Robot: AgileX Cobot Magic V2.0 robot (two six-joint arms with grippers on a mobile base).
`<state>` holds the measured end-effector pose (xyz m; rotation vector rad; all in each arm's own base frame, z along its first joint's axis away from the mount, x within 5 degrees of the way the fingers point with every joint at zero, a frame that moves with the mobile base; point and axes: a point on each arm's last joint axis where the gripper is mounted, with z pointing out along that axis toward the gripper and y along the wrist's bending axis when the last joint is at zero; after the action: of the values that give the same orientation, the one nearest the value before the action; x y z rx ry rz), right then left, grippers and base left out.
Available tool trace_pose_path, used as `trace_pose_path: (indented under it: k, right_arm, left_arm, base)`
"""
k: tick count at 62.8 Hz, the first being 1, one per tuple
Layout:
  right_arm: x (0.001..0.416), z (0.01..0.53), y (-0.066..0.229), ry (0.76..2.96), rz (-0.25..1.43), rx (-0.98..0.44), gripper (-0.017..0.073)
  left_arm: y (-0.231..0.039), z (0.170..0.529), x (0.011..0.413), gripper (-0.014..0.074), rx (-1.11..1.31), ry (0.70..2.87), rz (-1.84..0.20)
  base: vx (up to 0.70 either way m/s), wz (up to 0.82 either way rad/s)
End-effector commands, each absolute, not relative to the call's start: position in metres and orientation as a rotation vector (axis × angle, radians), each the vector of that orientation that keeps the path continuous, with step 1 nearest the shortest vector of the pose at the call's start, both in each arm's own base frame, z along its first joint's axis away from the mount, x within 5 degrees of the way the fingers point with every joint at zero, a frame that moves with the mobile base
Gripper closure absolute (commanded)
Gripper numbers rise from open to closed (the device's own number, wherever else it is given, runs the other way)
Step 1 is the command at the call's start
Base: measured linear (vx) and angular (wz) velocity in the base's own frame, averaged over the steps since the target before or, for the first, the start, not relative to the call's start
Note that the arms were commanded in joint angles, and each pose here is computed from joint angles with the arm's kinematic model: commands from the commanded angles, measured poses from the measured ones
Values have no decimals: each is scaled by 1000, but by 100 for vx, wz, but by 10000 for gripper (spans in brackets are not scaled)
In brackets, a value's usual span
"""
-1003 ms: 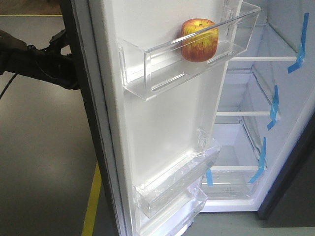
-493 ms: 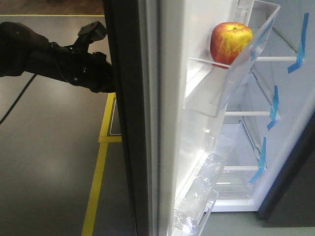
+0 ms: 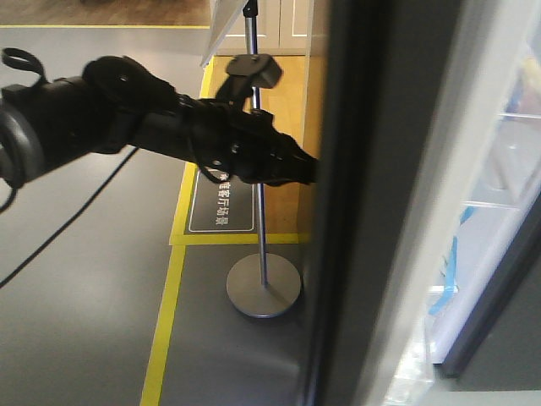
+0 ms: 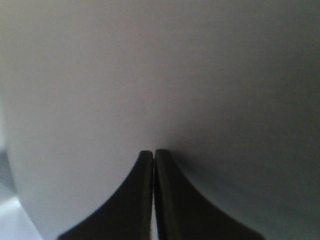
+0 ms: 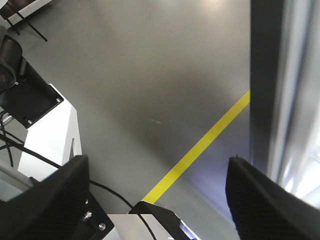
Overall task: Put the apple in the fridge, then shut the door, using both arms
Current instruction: 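Push the door's outer edge with the left gripper to swing it shut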
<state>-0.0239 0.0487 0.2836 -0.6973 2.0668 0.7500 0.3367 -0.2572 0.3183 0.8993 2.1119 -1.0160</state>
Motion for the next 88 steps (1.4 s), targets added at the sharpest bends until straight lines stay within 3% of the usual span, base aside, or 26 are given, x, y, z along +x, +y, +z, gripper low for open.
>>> trace_pose_path:
  k: [1, 23, 40, 69, 88]
  right_arm:
    - [-22, 294, 51, 2011, 775, -666, 18]
    - [-22, 294, 51, 2011, 775, -666, 18]
    - [-22, 294, 51, 2011, 775, -666, 18]
    - [-22, 294, 51, 2011, 775, -666, 18]
    - [-21, 294, 50, 2008, 765, -667, 18]
  left_arm:
    - [-278, 354, 313, 600, 894, 1965, -1076]
    - [-337, 341, 276, 600, 972, 1903, -1081]
    - [-336, 347, 267, 600, 1037, 1886, -1048]
    - [-272, 378, 243, 600, 971, 1982, -632]
    - [-181, 368, 229, 600, 731, 2033, -512]
  base:
    - [0, 0]
    - [0, 0]
    - [0, 0]
    - [0, 0]
    - [0, 0]
